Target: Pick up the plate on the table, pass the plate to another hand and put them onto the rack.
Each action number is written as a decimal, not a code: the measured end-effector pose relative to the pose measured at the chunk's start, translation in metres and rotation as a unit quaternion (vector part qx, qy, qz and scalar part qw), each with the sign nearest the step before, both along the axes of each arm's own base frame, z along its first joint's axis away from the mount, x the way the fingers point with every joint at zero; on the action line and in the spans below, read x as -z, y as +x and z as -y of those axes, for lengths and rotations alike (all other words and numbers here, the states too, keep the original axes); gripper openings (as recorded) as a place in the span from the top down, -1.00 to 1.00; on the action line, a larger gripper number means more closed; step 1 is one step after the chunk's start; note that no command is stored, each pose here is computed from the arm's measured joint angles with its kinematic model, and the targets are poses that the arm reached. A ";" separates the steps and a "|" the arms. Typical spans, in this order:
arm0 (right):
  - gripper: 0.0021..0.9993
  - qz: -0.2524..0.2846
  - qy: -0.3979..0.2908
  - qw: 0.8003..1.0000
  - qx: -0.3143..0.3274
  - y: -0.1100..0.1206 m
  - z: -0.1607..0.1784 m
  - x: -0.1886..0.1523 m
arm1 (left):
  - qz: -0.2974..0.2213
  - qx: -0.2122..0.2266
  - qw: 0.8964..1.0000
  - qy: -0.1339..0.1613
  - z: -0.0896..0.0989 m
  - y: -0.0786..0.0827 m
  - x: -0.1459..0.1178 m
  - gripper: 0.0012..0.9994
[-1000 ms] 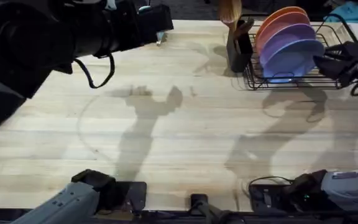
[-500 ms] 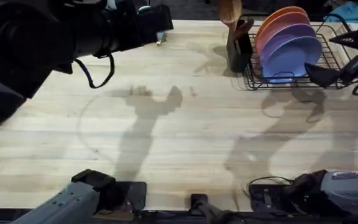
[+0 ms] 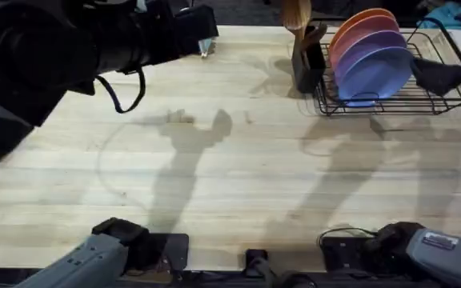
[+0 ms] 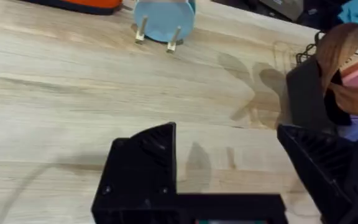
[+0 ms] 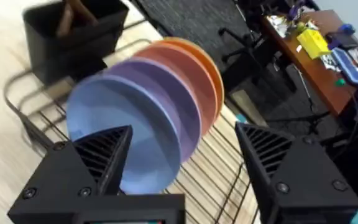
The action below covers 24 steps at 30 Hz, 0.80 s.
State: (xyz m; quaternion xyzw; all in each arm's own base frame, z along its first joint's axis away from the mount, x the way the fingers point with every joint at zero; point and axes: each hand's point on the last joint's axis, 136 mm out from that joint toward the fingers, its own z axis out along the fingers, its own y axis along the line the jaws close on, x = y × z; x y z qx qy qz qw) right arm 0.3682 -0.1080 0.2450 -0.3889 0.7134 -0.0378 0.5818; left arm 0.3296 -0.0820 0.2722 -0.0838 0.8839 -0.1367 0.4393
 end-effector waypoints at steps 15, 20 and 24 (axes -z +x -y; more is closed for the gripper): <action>-1.00 -0.131 0.131 0.981 0.052 -0.063 -0.110 -0.040 | 0.003 -0.024 1.000 0.017 -0.010 0.002 0.000 -0.99; -1.00 -0.110 0.147 0.980 0.073 -0.086 -0.125 -0.064 | 0.004 -0.023 1.000 0.018 -0.010 0.002 0.000 -0.99; -1.00 -0.099 0.184 0.973 0.094 -0.100 -0.128 -0.080 | 0.006 0.000 0.999 0.031 -0.005 0.001 0.000 -0.99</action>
